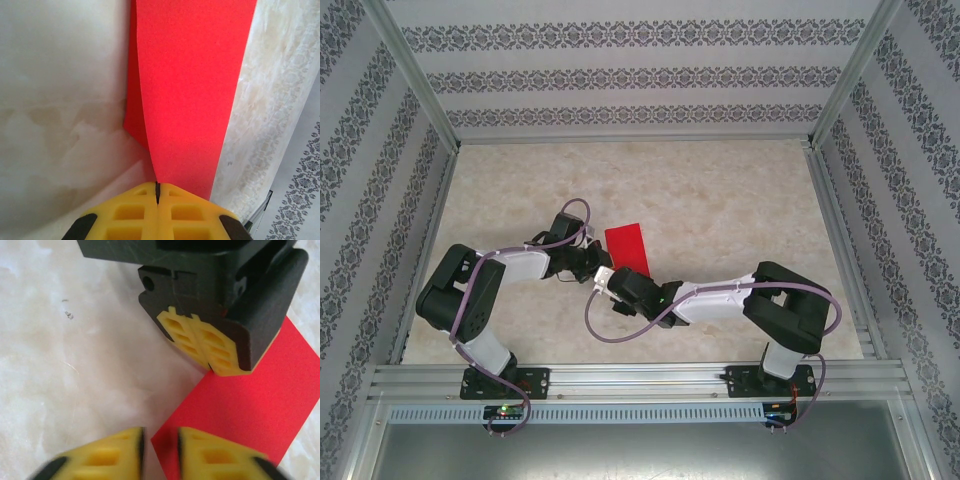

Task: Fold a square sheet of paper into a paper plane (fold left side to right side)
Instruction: Third fold the triangle at the center of the table.

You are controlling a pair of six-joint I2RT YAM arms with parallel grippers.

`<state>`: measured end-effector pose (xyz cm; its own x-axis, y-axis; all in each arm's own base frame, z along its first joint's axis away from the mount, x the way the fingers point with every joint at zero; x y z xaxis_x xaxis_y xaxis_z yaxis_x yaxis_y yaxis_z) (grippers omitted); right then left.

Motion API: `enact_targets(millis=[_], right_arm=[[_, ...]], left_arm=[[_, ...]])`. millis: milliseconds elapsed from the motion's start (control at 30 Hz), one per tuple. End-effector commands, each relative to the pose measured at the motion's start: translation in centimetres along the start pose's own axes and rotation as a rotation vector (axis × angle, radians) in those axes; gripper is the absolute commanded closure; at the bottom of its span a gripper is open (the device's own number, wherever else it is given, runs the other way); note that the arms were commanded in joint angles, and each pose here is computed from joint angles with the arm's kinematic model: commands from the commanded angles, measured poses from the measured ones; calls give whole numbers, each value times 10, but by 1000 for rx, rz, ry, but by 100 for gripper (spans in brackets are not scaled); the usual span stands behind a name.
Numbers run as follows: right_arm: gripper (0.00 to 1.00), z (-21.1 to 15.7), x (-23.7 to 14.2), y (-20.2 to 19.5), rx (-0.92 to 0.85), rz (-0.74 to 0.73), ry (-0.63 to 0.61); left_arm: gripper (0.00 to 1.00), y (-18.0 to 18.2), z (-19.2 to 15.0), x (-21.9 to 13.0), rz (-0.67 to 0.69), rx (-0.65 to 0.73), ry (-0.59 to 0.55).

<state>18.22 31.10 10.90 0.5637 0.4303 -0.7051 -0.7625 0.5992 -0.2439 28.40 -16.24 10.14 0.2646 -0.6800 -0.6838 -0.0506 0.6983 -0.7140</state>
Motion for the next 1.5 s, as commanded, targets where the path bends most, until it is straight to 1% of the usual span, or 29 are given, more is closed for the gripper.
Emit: enact_targets(millis=[0, 33, 67, 100, 200, 300, 333, 367, 433, 467, 567, 600, 667, 800, 933, 1100, 1233, 1467], right_arm=[[93, 8, -2, -3, 11, -21, -20], [99, 8, -3, -4, 13, -19, -17], [100, 9, -3, -5, 20, -14, -12], [100, 9, -3, -6, 26, -3, -6], [100, 8, -7, -11, 64, 37, 1], [100, 7, -10, -17, 106, 80, 11], [100, 7, -11, -18, 116, 94, 13], [100, 7, -12, -20, 132, 110, 16], [100, 9, -13, -24, 160, 139, 16], [100, 9, -13, -25, 175, 151, 19], [100, 10, -13, -30, 217, 182, 20], [100, 10, -12, -31, 231, 194, 20], [100, 11, -10, -34, 259, 219, 23], [100, 13, -7, -35, 303, 263, 30], [100, 15, -4, -38, 344, 294, 37], [100, 16, 1, -44, 419, 350, 52], [100, 14, 4, -56, 498, 372, 70], [100, 3, 19, -90, 715, 426, 101]], left_arm=[[100, -7, 1, -1, -6, 30, 14], [100, -8, 0, -1, -3, 31, 16], [100, -7, 1, -2, 4, 36, 11], [97, -8, 1, -3, 12, 41, 10], [84, -8, 2, -11, 78, 80, -9], [63, -10, 5, -27, 173, 127, -38], [59, -12, 6, -33, 188, 142, -51], [55, -14, 8, -39, 201, 154, -61], [54, -17, 13, -49, 202, 167, -82], [55, -19, 16, -52, 195, 174, -91], [66, -30, 28, -49, 148, 220, -87], [71, -33, 33, -45, 126, 234, -75], [76, -39, 43, -33, 78, 260, -47], [84, -43, 64, -6, 24, 293, -1], [86, -42, 77, 19, -2, 315, 46], [89, -34, 84, 43, 21, 316, 95], [92, -23, 82, 52, 50, 300, 128], [96, -4, 73, 63, 98, 277, 175]])
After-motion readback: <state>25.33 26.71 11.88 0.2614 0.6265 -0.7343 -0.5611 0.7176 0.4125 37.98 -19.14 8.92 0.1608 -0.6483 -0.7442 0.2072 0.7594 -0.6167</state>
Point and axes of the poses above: each hand's point on the last joint's axis, 136 mm out from that joint toward the fingers, its own x axis out along the fingers, its own y axis along the line the jaws close on, z = x × y, the point moved 9 cm from there along -x, back along the fingers, and after that the axes turned 11 degrees about x, right-handed, at the moved point
